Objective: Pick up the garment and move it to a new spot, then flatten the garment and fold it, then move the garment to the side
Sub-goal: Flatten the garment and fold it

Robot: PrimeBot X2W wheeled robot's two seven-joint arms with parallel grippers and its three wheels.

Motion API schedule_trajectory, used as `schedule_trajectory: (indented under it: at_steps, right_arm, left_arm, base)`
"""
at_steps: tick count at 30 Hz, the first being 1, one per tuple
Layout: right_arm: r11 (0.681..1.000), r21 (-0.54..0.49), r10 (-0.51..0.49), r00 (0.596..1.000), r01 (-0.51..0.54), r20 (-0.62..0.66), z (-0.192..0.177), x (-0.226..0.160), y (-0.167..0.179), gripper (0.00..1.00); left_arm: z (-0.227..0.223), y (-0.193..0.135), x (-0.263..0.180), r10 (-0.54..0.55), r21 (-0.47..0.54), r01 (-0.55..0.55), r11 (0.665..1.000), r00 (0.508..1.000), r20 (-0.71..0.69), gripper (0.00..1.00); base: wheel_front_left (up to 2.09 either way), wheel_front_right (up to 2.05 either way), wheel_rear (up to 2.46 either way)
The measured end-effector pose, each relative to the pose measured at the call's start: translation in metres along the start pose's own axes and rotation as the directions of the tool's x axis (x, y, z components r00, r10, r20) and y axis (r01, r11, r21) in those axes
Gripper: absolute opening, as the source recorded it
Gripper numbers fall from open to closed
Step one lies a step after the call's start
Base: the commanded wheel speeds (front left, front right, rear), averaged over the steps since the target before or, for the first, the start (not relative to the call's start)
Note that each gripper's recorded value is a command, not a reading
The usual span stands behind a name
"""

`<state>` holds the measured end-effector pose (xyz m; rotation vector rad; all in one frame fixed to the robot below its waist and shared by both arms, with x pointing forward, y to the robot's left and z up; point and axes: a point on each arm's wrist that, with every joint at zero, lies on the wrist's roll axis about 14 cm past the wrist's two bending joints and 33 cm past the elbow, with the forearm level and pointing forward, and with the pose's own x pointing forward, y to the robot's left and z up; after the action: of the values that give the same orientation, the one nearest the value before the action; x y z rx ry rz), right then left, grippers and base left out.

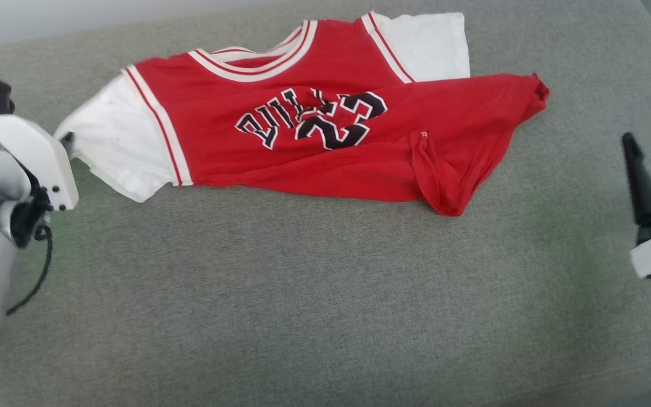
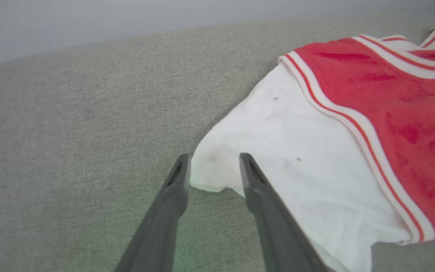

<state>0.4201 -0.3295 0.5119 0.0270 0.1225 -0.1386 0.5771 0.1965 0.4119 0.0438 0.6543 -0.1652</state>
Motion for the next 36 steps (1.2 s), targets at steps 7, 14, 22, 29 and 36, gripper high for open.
schedule_trajectory:
  at_steps: [7, 14, 22, 29, 36]
  right_arm:
    - [0.994, 0.006, 0.113, 0.993, -0.113, -0.043, -0.019, 0.0, 0.039, 1.0]
    - [0.969, -0.063, 0.234, 0.969, -0.239, -0.084, -0.016, 0.034, 0.075, 1.0]
    - [0.927, -0.186, 0.287, 0.934, -0.327, -0.213, 0.011, 0.12, 0.102, 1.0]
    - [0.893, -0.254, 0.252, 0.88, -0.372, -0.403, -0.006, 0.185, 0.118, 1.0]
    - [0.87, -0.221, 0.235, 0.767, -0.44, -0.597, -0.051, 0.23, 0.144, 1.0]
  left_arm:
    - [0.002, 0.003, -0.022, 0.01, -0.063, 0.003, 0.998, 0.978, 0.208, 1.0]
    - [-0.016, -0.017, -0.049, 0.012, -0.067, 0.013, 0.998, 0.933, 0.361, 1.0]
    - [-0.001, -0.05, -0.098, 0.038, -0.071, 0.002, 0.997, 0.827, 0.561, 1.0]
    - [-0.02, -0.053, -0.124, 0.106, -0.081, -0.072, 0.994, 0.792, 0.601, 1.0]
    - [-0.033, -0.04, -0.129, 0.188, -0.128, -0.138, 0.982, 0.785, 0.591, 1.0]
  base:
    - [0.0, 0.0, 0.0]
    - [0.0, 0.0, 0.0]
    - [0.0, 0.0, 0.0]
    - [0.0, 0.0, 0.0]
    - [0.0, 0.0, 0.0]
